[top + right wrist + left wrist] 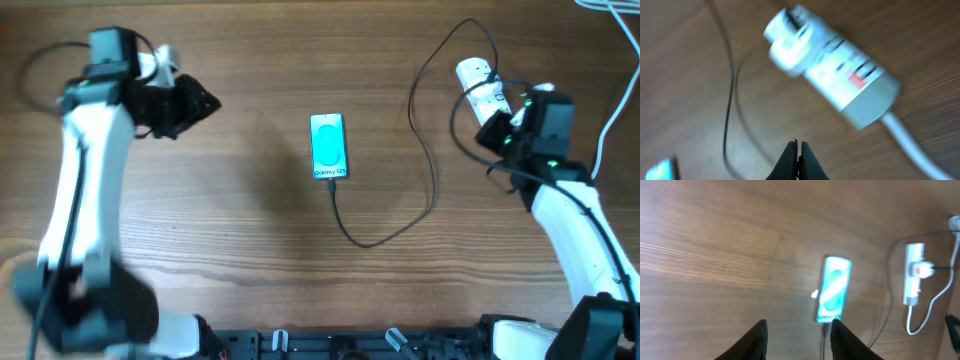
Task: Plug charger to phone and switch on socket
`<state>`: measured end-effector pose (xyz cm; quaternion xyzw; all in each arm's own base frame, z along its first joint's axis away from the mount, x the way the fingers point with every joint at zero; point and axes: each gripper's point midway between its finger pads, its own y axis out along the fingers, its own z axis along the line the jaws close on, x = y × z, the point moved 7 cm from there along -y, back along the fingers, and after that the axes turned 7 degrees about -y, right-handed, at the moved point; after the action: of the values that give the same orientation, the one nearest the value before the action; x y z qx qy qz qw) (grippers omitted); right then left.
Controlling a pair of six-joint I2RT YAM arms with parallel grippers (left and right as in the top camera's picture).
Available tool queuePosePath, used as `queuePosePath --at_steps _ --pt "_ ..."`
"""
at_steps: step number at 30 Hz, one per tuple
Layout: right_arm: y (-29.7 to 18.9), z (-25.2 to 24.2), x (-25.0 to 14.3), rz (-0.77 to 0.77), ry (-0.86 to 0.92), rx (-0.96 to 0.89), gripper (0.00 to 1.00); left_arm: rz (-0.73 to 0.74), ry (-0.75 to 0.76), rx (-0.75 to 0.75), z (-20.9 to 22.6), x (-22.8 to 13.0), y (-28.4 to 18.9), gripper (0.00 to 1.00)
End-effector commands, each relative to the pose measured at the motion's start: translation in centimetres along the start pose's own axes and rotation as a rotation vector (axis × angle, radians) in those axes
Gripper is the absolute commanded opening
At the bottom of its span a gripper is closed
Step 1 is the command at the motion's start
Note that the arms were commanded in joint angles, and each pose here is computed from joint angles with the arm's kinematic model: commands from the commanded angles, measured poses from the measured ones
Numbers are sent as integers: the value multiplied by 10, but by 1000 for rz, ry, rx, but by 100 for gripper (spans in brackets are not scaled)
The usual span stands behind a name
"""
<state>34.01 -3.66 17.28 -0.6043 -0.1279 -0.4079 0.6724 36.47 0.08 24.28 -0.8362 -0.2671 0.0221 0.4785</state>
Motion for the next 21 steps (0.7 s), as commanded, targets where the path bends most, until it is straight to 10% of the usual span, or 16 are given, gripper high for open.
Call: queuePosePath --at_steps 1,21 --pt "-6 -19 26 -91 39 -111 5 -155 98 39 -19 -17 -61 42" --pt "100 -28 56 147 11 -229 5 -524 227 82 -29 -148 -214 44"
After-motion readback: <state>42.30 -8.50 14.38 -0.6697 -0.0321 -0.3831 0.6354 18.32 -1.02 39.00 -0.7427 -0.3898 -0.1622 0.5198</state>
